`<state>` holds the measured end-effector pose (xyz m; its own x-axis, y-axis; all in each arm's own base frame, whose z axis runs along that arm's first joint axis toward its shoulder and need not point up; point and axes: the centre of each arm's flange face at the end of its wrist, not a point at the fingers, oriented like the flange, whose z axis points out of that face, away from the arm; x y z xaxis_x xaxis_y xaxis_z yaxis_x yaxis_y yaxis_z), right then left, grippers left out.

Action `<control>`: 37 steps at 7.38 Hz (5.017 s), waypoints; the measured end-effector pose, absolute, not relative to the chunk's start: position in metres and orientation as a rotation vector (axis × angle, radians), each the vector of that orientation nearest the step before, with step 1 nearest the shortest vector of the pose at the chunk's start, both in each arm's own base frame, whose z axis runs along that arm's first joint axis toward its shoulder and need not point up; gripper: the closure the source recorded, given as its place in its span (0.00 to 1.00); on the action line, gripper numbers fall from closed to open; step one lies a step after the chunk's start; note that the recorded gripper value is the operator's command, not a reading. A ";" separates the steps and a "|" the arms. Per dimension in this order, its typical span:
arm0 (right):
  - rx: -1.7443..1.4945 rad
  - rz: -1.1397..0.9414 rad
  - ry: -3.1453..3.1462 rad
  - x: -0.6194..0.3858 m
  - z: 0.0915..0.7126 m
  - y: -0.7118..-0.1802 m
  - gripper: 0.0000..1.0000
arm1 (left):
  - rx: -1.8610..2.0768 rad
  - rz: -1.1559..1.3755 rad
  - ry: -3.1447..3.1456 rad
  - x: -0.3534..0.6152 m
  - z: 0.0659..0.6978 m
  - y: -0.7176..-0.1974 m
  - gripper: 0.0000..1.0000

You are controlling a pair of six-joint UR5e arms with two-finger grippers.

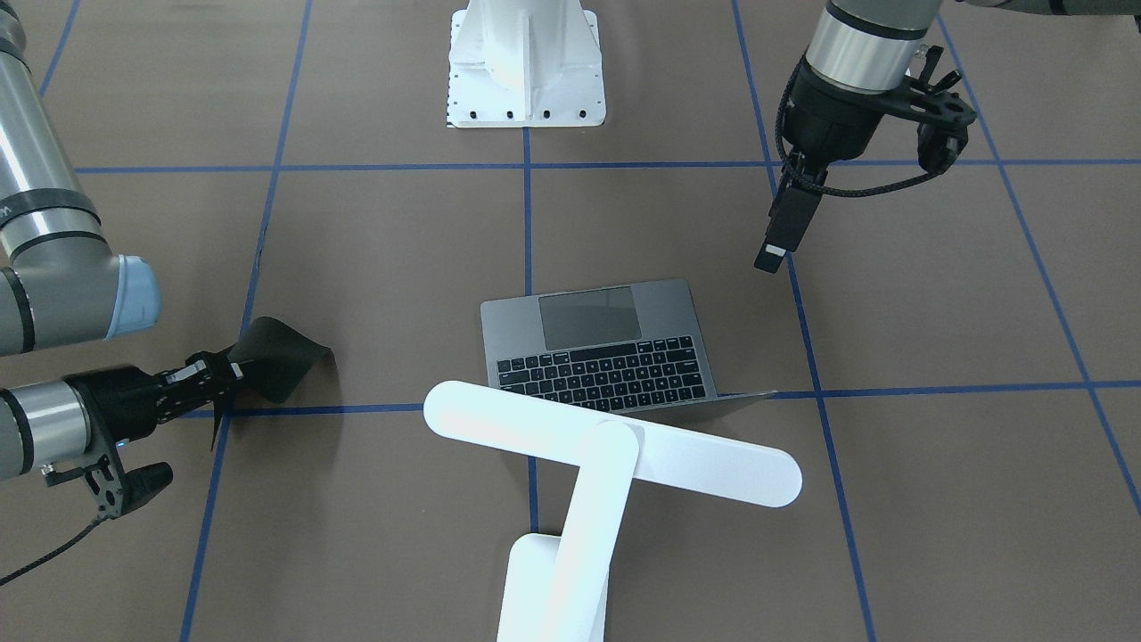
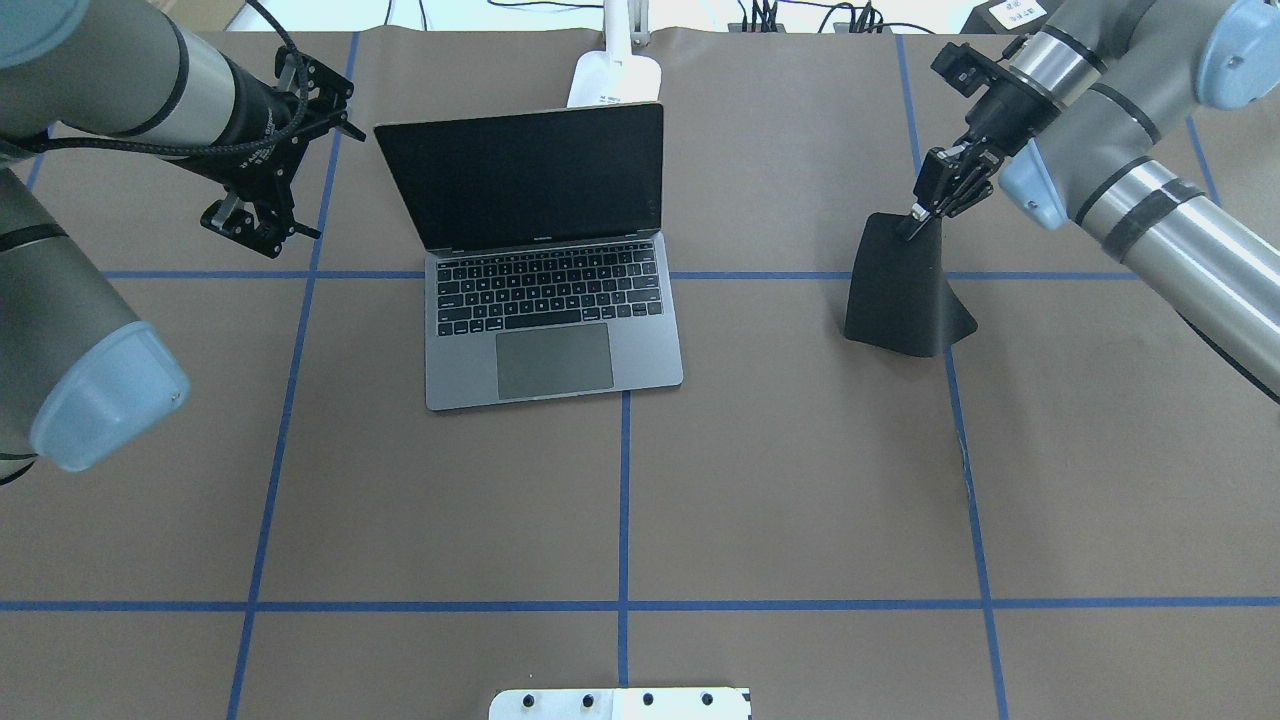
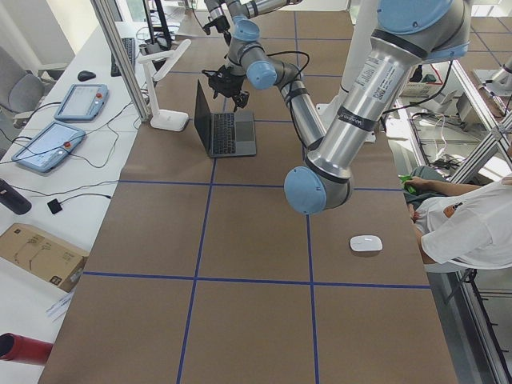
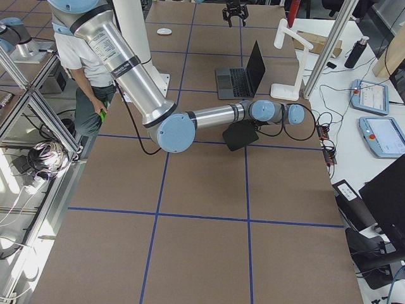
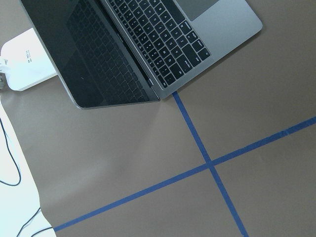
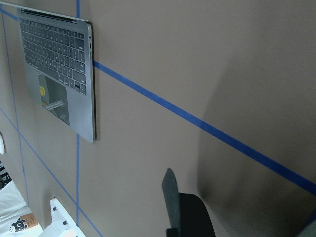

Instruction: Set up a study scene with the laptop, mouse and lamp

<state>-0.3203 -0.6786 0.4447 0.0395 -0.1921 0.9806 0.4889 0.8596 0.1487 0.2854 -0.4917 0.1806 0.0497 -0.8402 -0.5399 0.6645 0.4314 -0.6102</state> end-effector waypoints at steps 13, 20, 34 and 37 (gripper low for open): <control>-0.402 -0.455 -1.538 -0.410 0.388 -0.733 0.34 | -0.211 -1.176 0.971 0.276 0.171 -0.494 0.02; -0.465 -0.310 -1.591 -0.365 0.429 -0.722 0.38 | -0.179 -1.118 0.979 0.268 0.174 -0.484 0.02; -0.075 -0.211 -0.840 -0.111 0.477 -0.543 0.01 | 0.109 -0.138 0.808 0.208 0.471 -0.236 0.00; -0.050 -0.222 -0.843 -0.111 0.469 -0.542 0.01 | 0.089 -0.180 0.824 0.221 0.490 -0.209 0.05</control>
